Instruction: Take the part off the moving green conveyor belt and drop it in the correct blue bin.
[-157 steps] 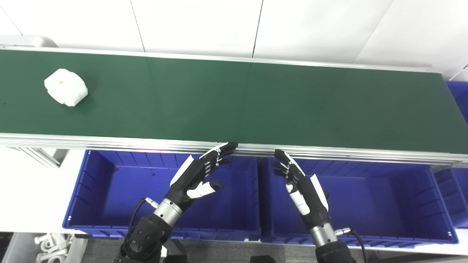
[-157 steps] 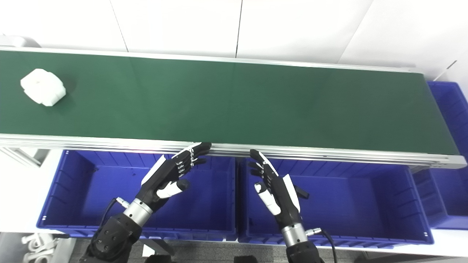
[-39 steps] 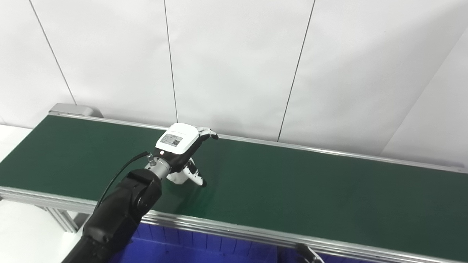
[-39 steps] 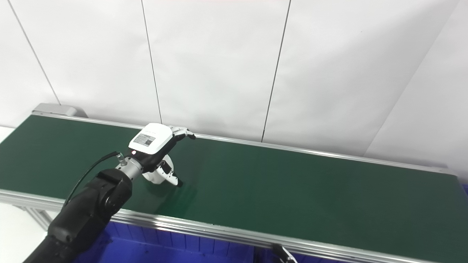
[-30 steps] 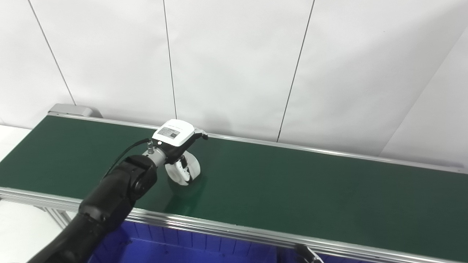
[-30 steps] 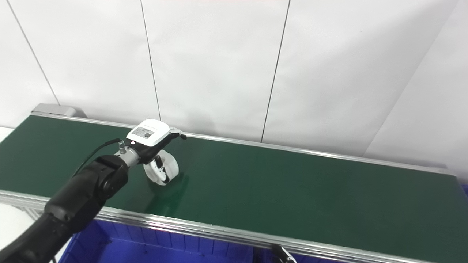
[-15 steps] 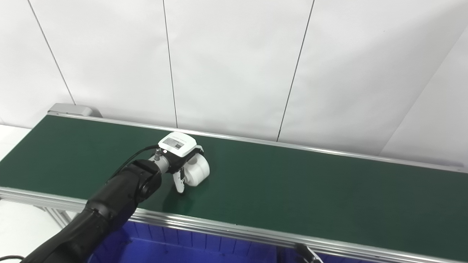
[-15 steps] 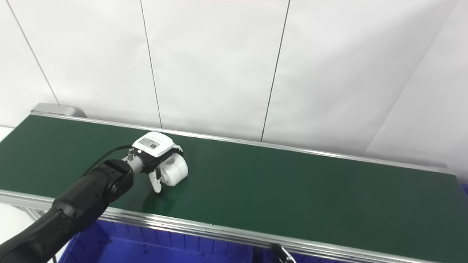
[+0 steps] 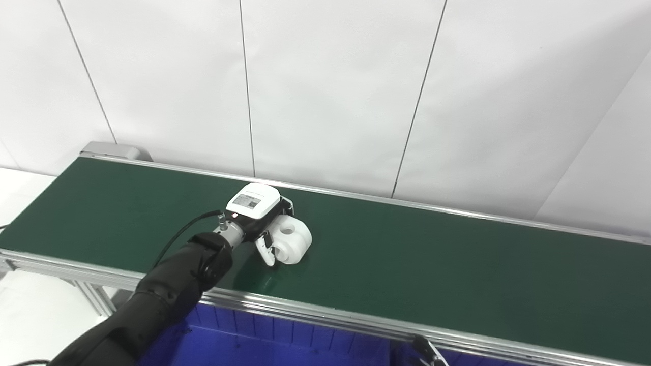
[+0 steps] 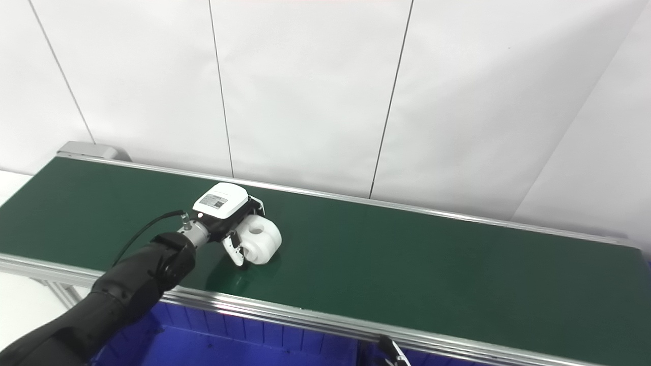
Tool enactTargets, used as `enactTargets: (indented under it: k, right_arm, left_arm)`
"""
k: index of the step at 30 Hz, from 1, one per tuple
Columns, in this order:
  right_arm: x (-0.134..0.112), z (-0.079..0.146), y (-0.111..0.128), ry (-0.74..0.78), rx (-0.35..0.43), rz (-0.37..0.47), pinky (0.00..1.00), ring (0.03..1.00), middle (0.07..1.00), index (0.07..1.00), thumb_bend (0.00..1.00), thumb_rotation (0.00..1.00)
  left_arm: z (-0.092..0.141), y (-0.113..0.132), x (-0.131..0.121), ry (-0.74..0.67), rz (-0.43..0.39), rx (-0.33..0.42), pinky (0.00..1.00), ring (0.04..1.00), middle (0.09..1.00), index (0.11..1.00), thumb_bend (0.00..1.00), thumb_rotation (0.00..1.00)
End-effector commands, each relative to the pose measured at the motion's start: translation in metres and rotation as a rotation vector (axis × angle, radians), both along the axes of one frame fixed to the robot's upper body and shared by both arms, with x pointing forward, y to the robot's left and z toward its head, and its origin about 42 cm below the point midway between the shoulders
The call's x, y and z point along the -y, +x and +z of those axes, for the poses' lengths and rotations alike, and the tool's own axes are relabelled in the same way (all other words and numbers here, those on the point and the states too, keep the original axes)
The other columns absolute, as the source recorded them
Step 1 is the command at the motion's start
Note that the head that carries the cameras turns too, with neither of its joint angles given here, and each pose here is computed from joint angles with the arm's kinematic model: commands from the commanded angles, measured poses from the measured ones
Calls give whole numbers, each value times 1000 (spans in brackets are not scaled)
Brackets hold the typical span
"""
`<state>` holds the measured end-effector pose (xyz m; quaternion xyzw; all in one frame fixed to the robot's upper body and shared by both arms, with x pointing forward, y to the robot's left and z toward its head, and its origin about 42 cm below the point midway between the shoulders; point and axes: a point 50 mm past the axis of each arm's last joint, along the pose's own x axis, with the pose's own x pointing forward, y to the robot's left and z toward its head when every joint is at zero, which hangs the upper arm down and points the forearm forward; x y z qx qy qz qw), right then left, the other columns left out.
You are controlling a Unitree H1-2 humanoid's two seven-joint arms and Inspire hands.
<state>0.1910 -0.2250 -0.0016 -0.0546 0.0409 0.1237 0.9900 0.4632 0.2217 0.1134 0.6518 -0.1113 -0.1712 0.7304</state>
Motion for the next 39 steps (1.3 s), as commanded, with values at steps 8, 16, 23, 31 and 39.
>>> enactTargets:
  k: [8,16,23,31,39]
  right_arm:
    - [-1,13,7,32,89,12,833,870,935,944,838,1000]
    - [0,14,11,23,93,21,831,879,946,951,834,1000]
    - [2,17,16,25,108,25,851,895,954,951,838,1000]
    - [10,23,20,15,128,25,853,880,936,954,833,999]
    - [20,38,26,22,183,25,821,858,927,934,838,956]
  left_arm:
    - [2,2,-1,35,17,11,366,436,493,483,521,0]
    - [22,-9,-5,-22,7,25,331,402,471,490,523,0]
    - [50,-44,-1,-89,-48,61,385,457,514,472,519,0]
    - [60,-115,26,-213,-122,28,373,438,494,483,521,0]
    - [58,-146,37,-149,-156,-66,373,442,497,482,521,0]
